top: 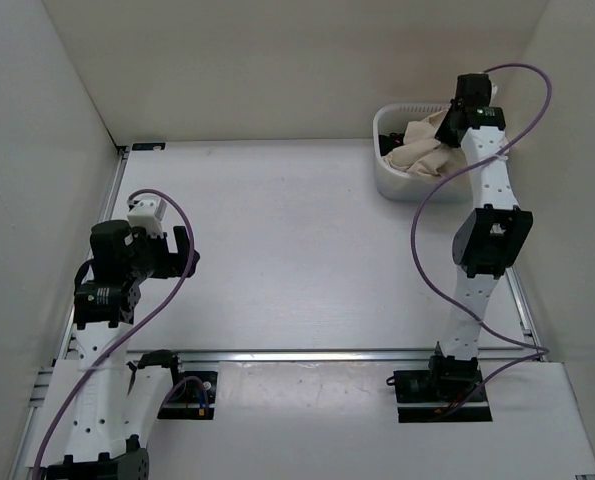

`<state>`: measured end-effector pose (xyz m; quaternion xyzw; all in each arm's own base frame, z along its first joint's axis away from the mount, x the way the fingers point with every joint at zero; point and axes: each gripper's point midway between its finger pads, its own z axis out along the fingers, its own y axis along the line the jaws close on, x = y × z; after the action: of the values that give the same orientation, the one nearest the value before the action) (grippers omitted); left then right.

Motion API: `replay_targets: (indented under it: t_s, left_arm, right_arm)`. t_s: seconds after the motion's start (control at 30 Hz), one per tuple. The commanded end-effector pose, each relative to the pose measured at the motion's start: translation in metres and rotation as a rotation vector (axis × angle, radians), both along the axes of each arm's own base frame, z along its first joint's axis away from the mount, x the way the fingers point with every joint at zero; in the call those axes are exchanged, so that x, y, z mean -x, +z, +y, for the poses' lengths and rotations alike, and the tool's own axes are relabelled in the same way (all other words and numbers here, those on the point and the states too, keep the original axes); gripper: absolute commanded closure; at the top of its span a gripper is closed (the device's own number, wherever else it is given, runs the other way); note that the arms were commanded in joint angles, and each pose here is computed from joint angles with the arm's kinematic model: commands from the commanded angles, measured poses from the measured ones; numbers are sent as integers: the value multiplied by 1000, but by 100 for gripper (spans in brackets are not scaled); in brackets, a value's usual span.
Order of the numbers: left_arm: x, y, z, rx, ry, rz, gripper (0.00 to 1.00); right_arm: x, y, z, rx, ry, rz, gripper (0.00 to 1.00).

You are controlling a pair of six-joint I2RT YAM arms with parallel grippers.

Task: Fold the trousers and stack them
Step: Grab the trousers from the pile, then move the trousers to the center of the board

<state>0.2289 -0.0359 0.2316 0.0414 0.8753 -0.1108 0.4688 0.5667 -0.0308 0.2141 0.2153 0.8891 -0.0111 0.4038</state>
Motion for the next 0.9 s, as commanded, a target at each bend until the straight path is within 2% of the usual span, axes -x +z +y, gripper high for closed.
replay_targets:
  t_s: [0.0,0.03,0.07,0.1,0.13,0.17,0.2,0.23,0.27,0.33,0.43,0.47,0.57,0.63,0.73,0.77,0.83,0.87]
  left_arm:
    - [1,5,-2,6,-8,-27,0]
    - [1,5,-2,6,-8,-27,0]
    - [0,8,0,0,0,-35,0]
    - [1,10,0,-1,1,-45,0]
    - [1,10,0,-1,1,-45,0]
    - [0,15,0,-2,1,-63,0]
    - [0,15,0,-2,1,-63,0]
    - [-1,19,0,-2,1,-72,0]
    - [-1,24,0,-3,1,-83,0]
    - [-5,33,2,-10,8,-118,0]
    - [-11,44,11,-31,51,-153,0]
    - [-12,44,13,-38,63,-153,0]
    - [-16,60,26,-68,123,-201,0]
    - [-20,74,35,-92,172,-247,0]
    - [-22,83,55,-130,267,-275,0]
    - [-23,85,57,-135,279,-287,0]
    - [-25,83,62,-145,299,-275,0]
    - [-27,81,62,-146,299,-266,0]
  right_arm:
    - [34,165,14,47,73,-357,100]
    - [43,196,29,52,105,-436,100]
    - [72,245,41,51,139,-547,100]
    - [88,271,52,64,181,-610,100]
    - [106,309,85,46,265,-733,100]
    - [144,350,99,45,314,-848,100]
    - [165,373,114,73,376,-929,100]
    - [191,406,150,42,464,-1060,100]
    - [226,433,159,37,506,-1157,100]
    - [259,453,193,-9,608,-1250,100]
    - [277,468,211,-136,673,-1291,100]
    - [287,472,223,-176,742,-1315,100]
    - [277,455,245,-301,792,-1245,100]
    - [256,427,269,-382,821,-1141,100]
    - [224,359,306,-427,818,-917,100]
    - [211,311,327,-411,838,-775,100]
    - [204,261,347,-388,854,-612,82]
    - [195,209,356,-346,862,-455,67]
